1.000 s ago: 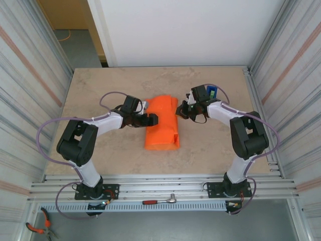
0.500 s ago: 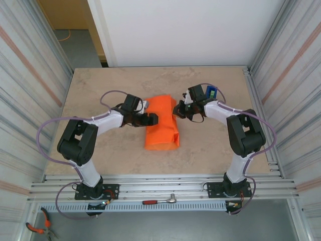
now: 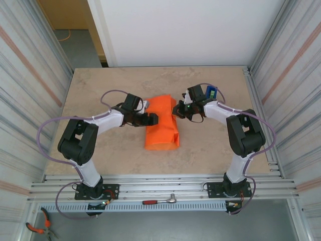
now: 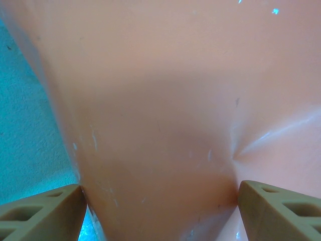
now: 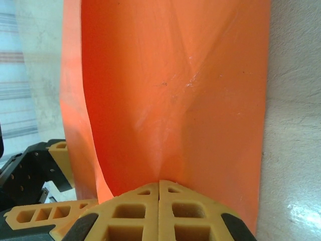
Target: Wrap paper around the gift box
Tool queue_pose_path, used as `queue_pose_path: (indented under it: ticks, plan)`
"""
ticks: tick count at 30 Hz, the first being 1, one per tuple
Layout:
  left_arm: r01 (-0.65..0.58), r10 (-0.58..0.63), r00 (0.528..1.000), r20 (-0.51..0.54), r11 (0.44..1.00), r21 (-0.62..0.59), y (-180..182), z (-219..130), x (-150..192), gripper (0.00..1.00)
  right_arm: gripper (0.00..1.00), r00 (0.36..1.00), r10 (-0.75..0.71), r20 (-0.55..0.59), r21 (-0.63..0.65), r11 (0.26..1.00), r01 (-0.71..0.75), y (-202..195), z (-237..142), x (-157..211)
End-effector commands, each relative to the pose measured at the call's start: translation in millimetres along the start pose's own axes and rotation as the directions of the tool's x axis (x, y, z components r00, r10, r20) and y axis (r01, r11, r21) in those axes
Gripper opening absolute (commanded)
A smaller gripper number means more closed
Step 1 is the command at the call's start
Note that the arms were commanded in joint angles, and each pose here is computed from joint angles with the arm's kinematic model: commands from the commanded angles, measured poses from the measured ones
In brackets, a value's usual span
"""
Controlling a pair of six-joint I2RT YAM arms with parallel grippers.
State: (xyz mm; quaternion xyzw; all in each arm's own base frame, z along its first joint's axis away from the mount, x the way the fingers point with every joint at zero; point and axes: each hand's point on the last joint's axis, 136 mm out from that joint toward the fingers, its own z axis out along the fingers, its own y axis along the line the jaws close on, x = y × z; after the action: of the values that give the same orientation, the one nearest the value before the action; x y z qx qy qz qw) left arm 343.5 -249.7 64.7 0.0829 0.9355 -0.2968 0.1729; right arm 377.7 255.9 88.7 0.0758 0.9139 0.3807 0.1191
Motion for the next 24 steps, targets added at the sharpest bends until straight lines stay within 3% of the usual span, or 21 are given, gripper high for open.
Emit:
queue_pose_path:
  ticks: [1,17,24]
  plan:
    - [-0.006,0.002,0.997,-0.074,0.999,-0.051,10,8,21,0.79,0.00,1.000,0.002,0.001,-0.011,1.000,-0.002,7,-9,7]
    - [-0.008,0.006,0.998,-0.061,1.000,-0.024,3,5,17,0.80,0.00,0.999,0.018,-0.031,-0.013,1.000,-0.018,0,2,19]
    - [-0.004,0.000,0.998,-0.070,0.999,-0.052,11,8,23,0.79,0.00,0.996,0.042,0.076,-0.032,0.999,-0.039,0,-43,-9]
